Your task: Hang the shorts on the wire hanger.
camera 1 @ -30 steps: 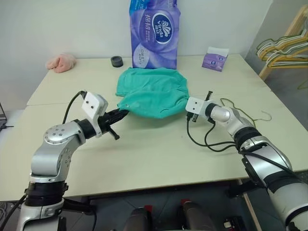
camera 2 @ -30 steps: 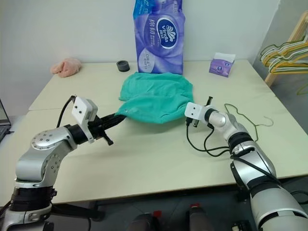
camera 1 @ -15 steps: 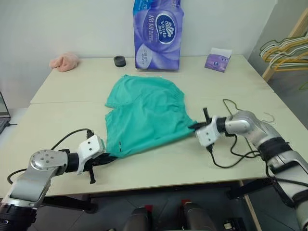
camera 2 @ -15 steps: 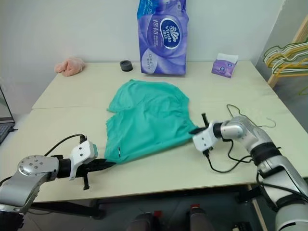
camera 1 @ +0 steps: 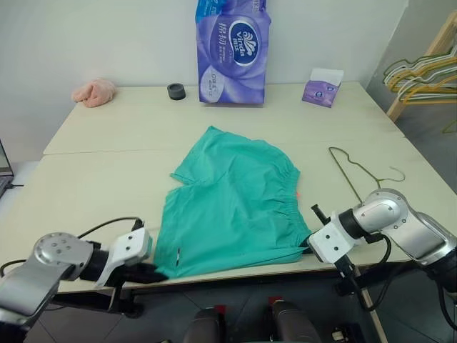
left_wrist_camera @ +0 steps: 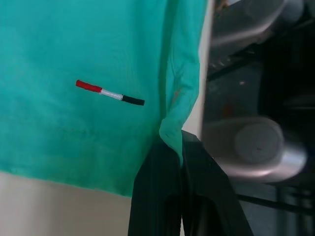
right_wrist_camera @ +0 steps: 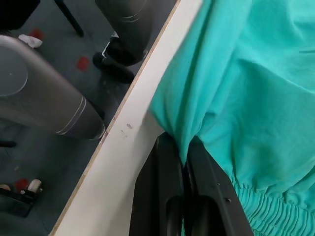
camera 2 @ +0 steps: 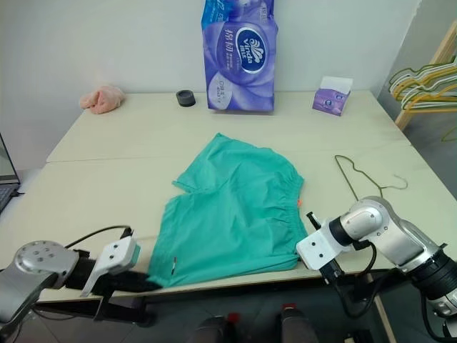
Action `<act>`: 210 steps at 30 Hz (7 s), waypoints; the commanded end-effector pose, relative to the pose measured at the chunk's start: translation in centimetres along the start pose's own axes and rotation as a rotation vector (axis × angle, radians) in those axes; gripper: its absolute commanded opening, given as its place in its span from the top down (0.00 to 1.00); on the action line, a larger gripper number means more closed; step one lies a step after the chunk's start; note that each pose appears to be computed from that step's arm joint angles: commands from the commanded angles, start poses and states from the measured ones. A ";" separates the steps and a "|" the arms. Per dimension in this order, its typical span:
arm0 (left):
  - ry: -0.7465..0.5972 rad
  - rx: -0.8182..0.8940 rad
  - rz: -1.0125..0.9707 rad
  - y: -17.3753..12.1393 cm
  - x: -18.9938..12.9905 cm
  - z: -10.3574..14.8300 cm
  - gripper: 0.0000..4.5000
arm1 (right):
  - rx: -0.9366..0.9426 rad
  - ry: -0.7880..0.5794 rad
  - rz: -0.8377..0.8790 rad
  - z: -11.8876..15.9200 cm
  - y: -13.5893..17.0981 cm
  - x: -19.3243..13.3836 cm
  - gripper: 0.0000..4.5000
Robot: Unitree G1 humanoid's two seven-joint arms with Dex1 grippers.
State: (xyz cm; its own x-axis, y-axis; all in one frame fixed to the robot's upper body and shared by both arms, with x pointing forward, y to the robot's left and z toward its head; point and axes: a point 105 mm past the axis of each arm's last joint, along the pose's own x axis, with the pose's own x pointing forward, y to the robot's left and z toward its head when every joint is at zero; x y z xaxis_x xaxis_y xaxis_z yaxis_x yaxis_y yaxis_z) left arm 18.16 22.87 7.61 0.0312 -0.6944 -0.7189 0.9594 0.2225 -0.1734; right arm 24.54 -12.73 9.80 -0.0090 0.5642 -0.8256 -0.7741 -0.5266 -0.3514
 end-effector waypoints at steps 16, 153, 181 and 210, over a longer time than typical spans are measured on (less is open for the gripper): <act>0.049 -0.019 -0.048 -2.4 0.0 0.3 1.00 | 0.101 0.009 0.126 1.2 2.7 -0.5 0.99; -0.333 0.155 0.253 9.6 -1.7 13.0 1.00 | 0.456 -0.285 -0.896 2.7 -11.4 -8.8 0.40; -0.216 0.383 0.248 8.3 -0.6 14.0 1.00 | 0.531 -0.083 -0.391 0.1 -9.0 -4.3 0.99; -0.534 0.237 0.333 10.3 -1.8 13.9 0.50 | 1.463 -0.184 -0.539 -4.3 7.1 -6.9 1.00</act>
State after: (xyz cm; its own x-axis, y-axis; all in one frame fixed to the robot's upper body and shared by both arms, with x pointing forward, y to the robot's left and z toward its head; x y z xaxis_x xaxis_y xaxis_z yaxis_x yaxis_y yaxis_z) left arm 32.59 17.76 15.20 0.4606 -0.8454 -0.2705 0.8876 0.4395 0.1378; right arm 22.12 -22.62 10.19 0.4348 0.6055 -0.6666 -0.6544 0.7209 0.2280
